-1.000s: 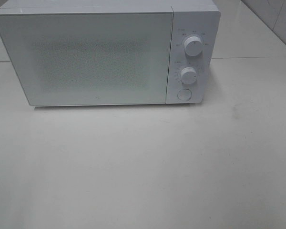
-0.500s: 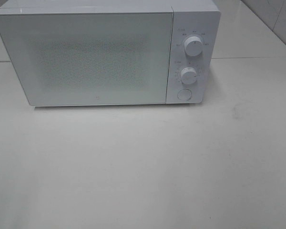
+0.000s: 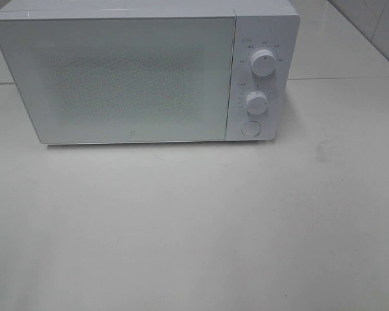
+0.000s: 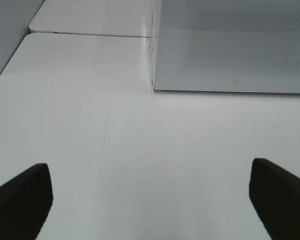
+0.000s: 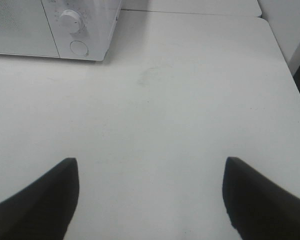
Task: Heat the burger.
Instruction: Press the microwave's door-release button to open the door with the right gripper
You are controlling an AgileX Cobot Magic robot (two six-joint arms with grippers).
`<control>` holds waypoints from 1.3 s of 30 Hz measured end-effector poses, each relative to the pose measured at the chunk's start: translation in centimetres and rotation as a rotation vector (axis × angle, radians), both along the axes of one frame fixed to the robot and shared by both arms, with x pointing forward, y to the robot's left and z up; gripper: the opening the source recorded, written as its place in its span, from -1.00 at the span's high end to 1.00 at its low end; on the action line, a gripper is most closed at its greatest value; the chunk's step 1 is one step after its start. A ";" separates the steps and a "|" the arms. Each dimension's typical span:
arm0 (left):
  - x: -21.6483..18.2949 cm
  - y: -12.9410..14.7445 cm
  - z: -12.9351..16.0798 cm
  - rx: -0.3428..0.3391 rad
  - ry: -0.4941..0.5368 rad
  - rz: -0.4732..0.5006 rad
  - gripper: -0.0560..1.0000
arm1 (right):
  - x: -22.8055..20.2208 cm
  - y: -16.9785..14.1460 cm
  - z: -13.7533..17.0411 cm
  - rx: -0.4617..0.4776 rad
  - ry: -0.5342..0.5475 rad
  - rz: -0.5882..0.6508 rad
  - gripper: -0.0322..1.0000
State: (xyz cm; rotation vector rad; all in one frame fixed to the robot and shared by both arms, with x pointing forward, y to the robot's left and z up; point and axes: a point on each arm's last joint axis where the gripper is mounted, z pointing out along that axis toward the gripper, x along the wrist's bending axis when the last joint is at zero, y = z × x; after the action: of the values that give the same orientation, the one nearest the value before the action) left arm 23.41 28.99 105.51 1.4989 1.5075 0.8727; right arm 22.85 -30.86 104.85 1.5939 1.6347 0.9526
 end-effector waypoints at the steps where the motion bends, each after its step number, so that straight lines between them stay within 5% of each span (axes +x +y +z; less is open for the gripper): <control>1: 0.0 0.0 0.0 0.000 0.000 0.000 -0.98 | 0.0 0.0 0.0 0.000 -0.002 0.005 -0.52; 19: 0.0 0.0 0.0 0.000 0.000 0.000 -0.98 | 0.0 0.1 1.0 0.008 -0.036 0.012 -0.52; 39: 0.0 0.0 0.0 0.000 0.000 0.000 -0.98 | 8.7 1.8 3.7 0.008 -0.119 0.049 -0.52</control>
State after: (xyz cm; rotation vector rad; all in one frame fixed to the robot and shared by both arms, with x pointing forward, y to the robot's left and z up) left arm 23.41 28.99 105.51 1.4989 1.5075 0.8727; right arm 31.52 -29.02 108.59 1.4794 1.5963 1.0605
